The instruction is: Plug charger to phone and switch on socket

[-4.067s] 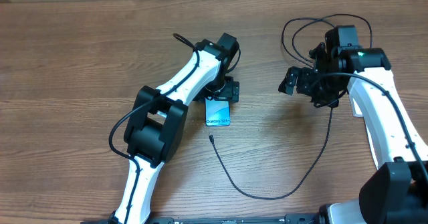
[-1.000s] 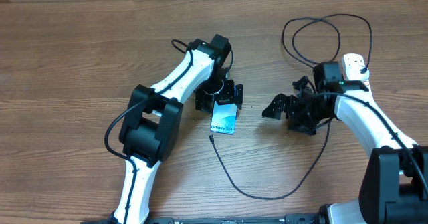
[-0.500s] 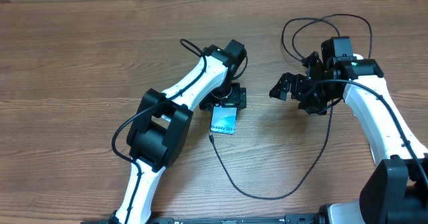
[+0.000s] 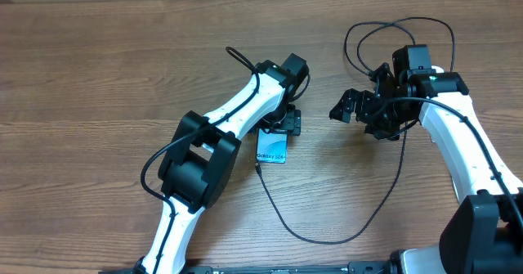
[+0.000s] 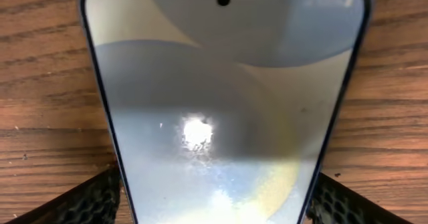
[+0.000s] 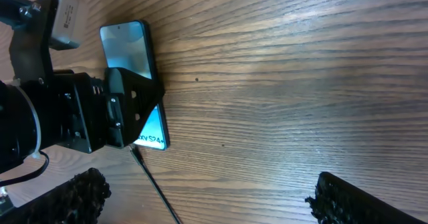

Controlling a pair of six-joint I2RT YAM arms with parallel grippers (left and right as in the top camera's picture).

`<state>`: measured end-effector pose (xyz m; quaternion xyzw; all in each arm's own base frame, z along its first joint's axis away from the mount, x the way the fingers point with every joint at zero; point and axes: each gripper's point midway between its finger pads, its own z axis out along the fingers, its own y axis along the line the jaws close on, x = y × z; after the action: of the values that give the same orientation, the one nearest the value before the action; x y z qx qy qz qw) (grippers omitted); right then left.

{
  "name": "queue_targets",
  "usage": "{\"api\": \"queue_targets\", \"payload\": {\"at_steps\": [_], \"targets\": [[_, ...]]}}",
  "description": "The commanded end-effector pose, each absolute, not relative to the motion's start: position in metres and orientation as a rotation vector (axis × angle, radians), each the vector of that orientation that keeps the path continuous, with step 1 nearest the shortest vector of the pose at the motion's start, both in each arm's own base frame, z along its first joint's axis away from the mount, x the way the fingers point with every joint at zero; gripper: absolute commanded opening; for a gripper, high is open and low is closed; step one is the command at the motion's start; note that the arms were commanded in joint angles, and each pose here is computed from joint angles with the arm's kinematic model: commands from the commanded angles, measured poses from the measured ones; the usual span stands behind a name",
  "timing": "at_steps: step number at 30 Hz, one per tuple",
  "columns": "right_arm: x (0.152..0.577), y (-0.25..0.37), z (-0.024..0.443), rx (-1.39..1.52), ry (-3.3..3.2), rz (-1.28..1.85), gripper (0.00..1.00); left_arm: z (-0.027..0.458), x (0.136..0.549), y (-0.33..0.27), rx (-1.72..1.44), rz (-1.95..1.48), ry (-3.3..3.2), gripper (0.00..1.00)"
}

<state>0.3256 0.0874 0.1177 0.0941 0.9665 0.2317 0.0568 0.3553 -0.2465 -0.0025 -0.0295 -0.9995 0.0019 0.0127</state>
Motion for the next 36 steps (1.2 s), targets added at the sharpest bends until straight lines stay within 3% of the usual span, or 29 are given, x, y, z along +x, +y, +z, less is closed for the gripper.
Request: {"api": "queue_targets", "payload": {"at_steps": [1,5,9,14,22,36], "targets": [[0.329,0.085,0.123,0.267,2.912,0.667,1.00,-0.045,0.339,-0.238,-0.110,-0.019,-3.019,0.87],[0.328,0.085,0.122,0.269,2.915,0.666,1.00,-0.045,0.338,-0.239,-0.105,-0.019,-3.020,0.84],[0.328,0.085,0.122,0.269,2.916,0.666,1.00,-0.045,0.337,-0.238,-0.086,-0.026,-3.015,0.98],[0.328,0.085,0.122,0.270,2.916,0.666,1.00,-0.046,0.336,-0.238,-0.049,-0.030,-3.014,1.00],[0.328,0.085,0.122,0.271,2.919,0.666,1.00,-0.045,0.336,-0.238,-0.052,-0.030,-3.013,0.74],[0.326,0.097,0.128,0.256,2.904,0.782,1.00,0.010,0.359,-0.233,-0.039,0.086,-2.996,0.68]]}}
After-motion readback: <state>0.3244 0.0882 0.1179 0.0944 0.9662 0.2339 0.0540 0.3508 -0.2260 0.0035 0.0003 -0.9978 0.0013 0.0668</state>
